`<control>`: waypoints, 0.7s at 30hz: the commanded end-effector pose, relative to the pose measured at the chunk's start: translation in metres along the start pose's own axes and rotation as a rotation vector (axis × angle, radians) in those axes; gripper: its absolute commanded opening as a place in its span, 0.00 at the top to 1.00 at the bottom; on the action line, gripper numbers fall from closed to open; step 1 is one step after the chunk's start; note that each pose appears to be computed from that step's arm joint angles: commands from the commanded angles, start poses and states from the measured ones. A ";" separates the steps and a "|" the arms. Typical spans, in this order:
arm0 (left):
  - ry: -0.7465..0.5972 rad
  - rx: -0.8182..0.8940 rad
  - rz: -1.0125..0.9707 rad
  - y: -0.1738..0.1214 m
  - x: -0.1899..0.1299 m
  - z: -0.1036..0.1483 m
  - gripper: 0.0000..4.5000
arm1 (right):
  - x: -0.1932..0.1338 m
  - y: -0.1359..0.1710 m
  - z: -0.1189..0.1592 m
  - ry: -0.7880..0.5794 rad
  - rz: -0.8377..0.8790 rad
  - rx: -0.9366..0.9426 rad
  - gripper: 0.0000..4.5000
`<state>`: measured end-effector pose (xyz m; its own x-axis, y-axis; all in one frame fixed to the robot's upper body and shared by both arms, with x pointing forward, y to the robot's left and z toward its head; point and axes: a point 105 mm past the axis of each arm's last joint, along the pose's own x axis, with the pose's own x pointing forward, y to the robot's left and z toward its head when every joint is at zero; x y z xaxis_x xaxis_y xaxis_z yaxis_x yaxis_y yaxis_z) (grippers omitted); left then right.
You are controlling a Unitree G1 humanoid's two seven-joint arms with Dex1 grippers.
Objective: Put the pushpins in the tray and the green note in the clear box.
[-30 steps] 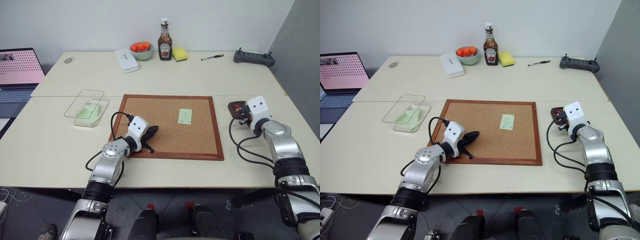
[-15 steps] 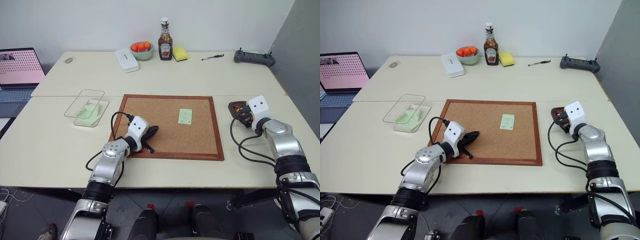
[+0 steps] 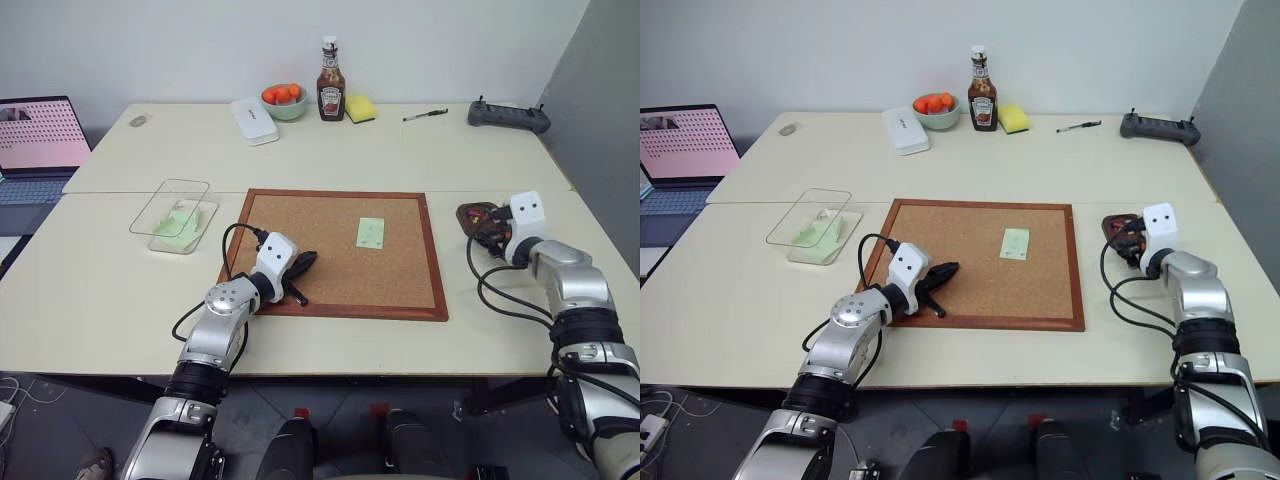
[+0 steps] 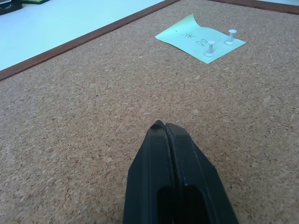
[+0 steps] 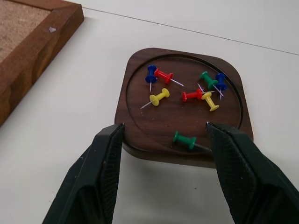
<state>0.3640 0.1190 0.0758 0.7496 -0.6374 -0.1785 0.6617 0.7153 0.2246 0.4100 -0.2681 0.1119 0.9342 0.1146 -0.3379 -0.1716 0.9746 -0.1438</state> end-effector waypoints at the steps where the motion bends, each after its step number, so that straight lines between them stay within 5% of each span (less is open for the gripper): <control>1: 0.054 -0.015 -0.023 -0.007 0.001 -0.015 1.00 | -0.006 -0.001 0.035 -0.124 0.008 0.019 0.34; 12: 0.058 -0.007 -0.024 -0.005 -0.001 -0.015 1.00 | -0.038 0.101 0.059 -0.290 0.488 -0.170 0.34; 21: 0.058 0.000 -0.023 -0.002 0.001 -0.014 1.00 | -0.020 0.157 0.048 -0.329 0.522 -0.206 0.34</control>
<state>0.3659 0.1204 0.0764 0.7427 -0.6425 -0.1887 0.6695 0.7060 0.2309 0.3745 -0.1117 0.1312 0.7335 0.6602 -0.1614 -0.6796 0.7103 -0.1831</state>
